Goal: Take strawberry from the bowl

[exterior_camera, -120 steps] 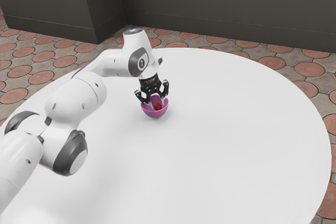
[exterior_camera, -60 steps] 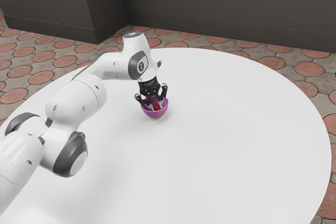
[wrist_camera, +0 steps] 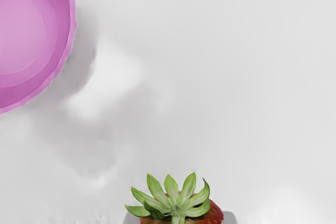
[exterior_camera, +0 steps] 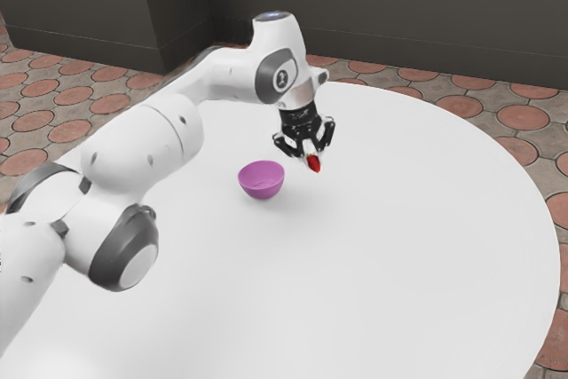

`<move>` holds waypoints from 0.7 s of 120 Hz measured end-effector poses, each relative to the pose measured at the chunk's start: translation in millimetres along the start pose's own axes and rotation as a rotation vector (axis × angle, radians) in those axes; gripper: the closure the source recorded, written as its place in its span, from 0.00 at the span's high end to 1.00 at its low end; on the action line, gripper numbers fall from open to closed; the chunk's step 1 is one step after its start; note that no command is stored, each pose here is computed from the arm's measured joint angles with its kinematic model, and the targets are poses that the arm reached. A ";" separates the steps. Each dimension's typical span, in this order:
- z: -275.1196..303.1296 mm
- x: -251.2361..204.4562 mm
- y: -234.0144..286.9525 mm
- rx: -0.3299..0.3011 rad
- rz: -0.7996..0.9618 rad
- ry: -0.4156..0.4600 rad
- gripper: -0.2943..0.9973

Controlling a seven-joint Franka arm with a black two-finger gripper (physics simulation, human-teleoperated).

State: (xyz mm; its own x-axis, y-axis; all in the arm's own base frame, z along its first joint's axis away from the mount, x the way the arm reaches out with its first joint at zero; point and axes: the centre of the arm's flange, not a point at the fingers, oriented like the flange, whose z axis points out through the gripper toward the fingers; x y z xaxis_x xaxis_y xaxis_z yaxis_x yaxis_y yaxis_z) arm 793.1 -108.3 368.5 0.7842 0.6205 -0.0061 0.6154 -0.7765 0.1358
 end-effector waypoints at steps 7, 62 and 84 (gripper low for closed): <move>8.0 -25.3 22.1 0.010 0.042 -0.009 0.23; 70.9 -51.3 43.3 0.039 0.089 -0.046 0.52; -143.5 -113.1 16.4 -0.109 0.180 -0.106 0.67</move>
State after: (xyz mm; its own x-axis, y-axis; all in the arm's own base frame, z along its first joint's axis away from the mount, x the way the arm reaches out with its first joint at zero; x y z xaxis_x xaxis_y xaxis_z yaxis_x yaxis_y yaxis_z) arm 703.2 -175.4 513.6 0.8881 0.4534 -0.0753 0.4570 -0.8536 0.2501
